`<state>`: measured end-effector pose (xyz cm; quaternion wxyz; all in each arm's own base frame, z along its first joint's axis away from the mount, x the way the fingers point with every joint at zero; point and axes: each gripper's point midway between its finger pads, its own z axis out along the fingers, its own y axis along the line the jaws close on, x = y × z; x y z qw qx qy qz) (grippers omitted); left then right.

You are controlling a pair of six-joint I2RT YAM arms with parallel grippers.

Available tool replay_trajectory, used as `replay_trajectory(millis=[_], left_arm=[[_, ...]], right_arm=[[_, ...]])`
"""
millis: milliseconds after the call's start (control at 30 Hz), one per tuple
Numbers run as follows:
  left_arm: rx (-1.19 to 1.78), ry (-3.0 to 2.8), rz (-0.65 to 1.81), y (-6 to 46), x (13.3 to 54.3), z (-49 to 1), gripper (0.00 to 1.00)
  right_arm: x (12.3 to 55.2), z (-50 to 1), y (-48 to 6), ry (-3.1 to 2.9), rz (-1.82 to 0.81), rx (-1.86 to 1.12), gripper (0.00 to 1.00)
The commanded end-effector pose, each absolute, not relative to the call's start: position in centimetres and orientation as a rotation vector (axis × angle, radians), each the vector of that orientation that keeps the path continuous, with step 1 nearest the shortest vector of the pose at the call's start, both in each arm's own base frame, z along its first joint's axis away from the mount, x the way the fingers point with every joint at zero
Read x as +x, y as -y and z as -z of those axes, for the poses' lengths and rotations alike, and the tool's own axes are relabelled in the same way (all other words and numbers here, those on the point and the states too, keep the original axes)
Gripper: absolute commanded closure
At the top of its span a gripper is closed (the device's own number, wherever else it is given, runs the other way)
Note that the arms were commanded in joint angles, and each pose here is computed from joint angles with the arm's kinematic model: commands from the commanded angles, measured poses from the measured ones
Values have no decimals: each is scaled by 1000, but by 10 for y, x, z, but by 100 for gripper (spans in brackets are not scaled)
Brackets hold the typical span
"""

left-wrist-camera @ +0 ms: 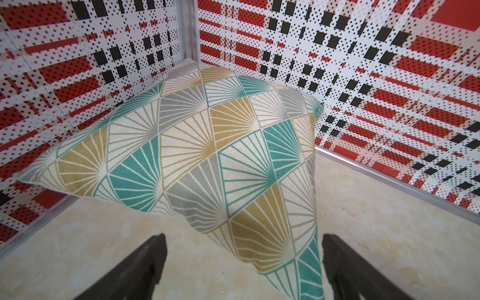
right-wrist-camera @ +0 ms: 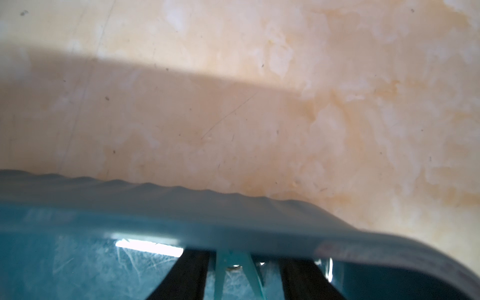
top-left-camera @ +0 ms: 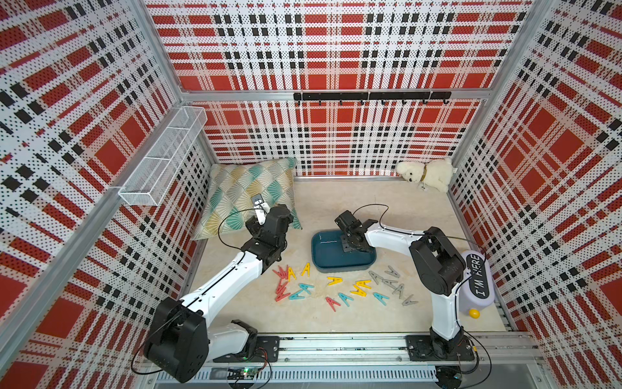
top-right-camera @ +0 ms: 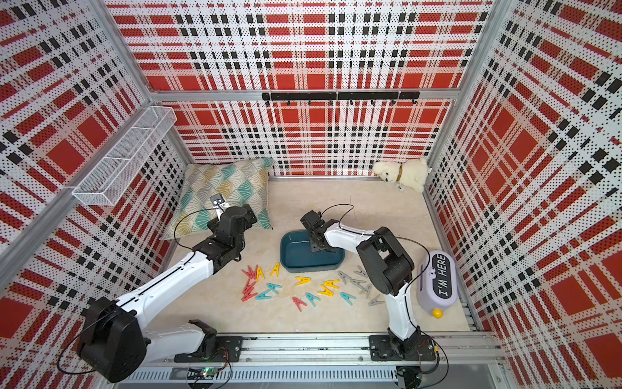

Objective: Put the clothespins into the storage box
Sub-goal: Place the clothespin in the storage box, then pick up the clothespin from the center of the board.

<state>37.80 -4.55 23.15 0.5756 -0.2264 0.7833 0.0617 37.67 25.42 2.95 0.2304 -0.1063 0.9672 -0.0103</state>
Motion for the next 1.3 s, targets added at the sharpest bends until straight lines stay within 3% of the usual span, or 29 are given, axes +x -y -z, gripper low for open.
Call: replay_trajectory(millis=[0,200,267,500,800,1267], left_arm=[[-539,-1794,-153,41,380,-252,1],[-534,-1796,-166,43,385,-254,1],[-534,-1800,-174,43,387,-252,1],[-560,-1800,-235,37,388,-242,1],[-578,-1783,-209,36,392,-243,1],[-557,-1825,-206,48,408,-226,1]], right_arm=[[384,-54,-261,-2605,-8,-289,45],[382,-104,-265,-2525,-109,-294,39],[376,-122,-261,-2496,-129,-308,32],[351,-157,-199,-2442,-117,-226,26],[308,-133,-103,-2508,-60,3,23],[255,-60,-99,-2724,-149,63,29]])
